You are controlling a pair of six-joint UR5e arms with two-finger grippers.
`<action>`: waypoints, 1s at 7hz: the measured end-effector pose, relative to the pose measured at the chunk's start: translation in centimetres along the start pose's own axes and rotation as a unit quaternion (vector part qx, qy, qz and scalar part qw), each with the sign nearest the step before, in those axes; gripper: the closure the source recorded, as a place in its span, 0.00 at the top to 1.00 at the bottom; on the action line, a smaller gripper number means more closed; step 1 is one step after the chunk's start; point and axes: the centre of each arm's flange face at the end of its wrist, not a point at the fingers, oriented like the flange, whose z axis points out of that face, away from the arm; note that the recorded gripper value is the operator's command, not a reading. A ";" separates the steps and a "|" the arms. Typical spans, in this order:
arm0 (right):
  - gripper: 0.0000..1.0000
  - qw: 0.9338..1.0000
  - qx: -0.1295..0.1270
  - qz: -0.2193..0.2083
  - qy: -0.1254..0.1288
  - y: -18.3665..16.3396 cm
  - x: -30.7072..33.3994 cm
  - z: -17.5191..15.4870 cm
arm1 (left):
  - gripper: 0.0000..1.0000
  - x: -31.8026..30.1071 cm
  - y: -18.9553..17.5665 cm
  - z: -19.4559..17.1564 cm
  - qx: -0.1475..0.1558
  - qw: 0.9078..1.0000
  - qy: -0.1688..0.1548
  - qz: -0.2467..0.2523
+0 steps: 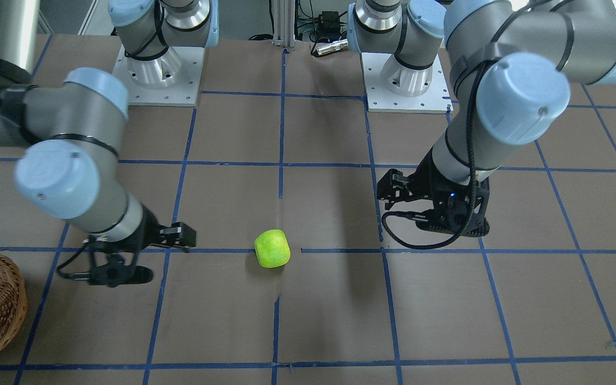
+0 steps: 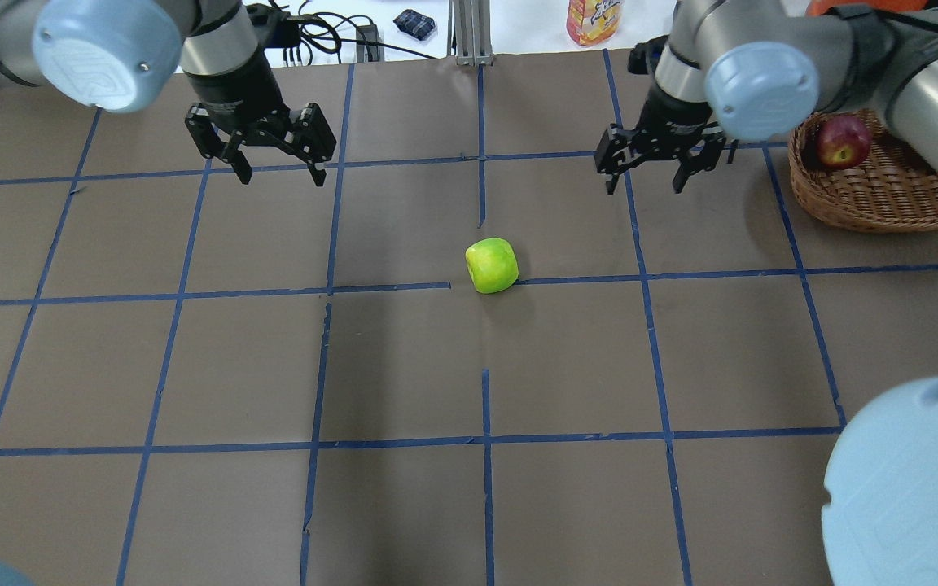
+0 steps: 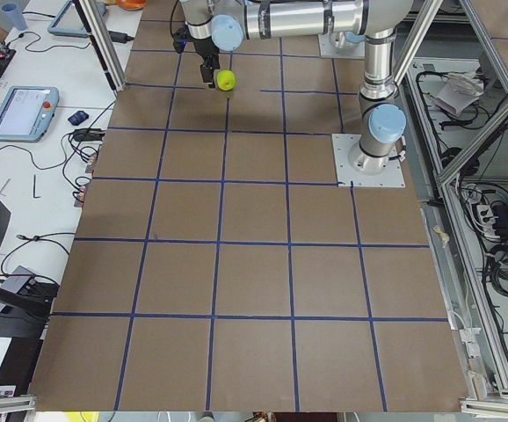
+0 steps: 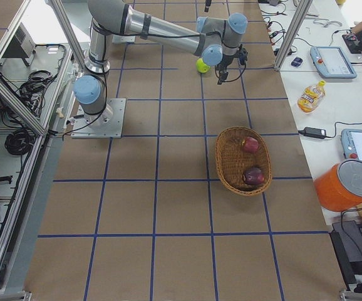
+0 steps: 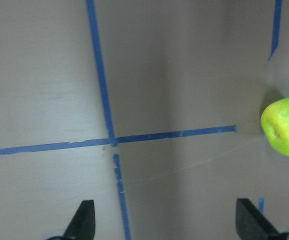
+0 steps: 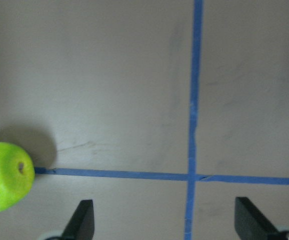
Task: Put all apples into basket
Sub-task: 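Release the green apple and lift the left gripper while right reaches it, then grasp the green apple with the right gripper and carry it to the basket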
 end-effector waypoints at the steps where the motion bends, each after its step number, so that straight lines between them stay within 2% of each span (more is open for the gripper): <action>1: 1.00 1.000 0.007 0.009 0.003 1.4 -5.3 1.9 | 1.00 -0.7 1.1 -2.0 0.013 1.000 -0.005 0.005; 4: 1.00 0.998 0.051 0.036 -0.004 3.4 -15.7 7.1 | 1.00 -1.4 2.2 -3.6 0.025 1.000 -0.008 0.005; 5: 1.00 0.998 0.057 0.028 -0.003 3.5 -16.7 8.1 | 1.00 -1.4 2.3 -3.6 0.025 1.000 -0.008 0.005; 7: 0.89 0.999 0.044 -0.022 0.009 3.7 -17.2 10.8 | 1.00 -1.2 2.6 -3.5 0.022 1.000 -0.007 0.006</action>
